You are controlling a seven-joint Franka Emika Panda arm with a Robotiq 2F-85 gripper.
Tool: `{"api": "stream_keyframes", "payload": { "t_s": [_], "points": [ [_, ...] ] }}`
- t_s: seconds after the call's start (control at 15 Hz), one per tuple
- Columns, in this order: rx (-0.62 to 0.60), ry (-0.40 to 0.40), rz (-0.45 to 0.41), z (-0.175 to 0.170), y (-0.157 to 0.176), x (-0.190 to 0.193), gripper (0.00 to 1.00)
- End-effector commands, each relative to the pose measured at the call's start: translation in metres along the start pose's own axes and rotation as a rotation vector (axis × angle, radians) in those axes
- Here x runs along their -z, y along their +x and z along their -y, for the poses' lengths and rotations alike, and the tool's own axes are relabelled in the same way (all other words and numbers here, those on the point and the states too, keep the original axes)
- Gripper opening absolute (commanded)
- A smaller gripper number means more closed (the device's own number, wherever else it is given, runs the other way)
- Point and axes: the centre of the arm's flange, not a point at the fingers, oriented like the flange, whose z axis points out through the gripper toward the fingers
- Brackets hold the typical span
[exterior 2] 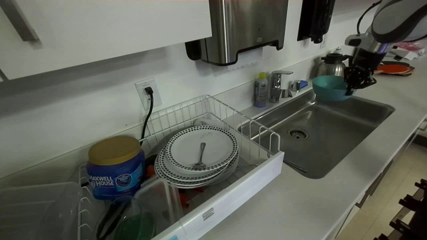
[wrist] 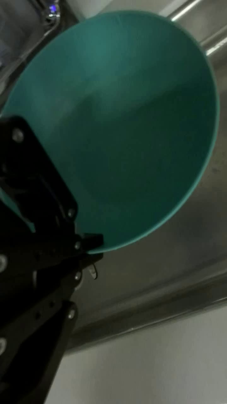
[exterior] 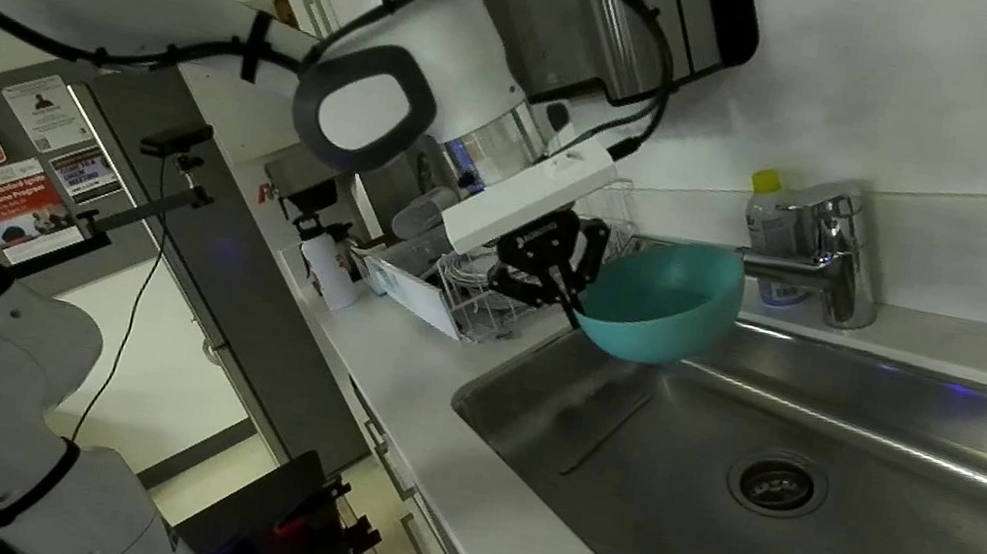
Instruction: Close the tap, put the bowl to the dish rack, and open the sink plug
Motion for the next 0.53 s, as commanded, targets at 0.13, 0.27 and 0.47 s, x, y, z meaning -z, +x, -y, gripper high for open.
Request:
{"api": "stream_keyframes", "payload": {
  "t_s": [0.13, 0.27, 0.47],
  "points": [
    [0.302, -0.036, -0.097, 0.062, 0.024, 0.067, 0.01],
    [0.413, -0.035, -0.12, 0.073, 0.039, 0.078, 0.01],
    [0.581, -0.029, -0.154, 0.082, 0.072, 0.09, 0.01]
  ]
}}
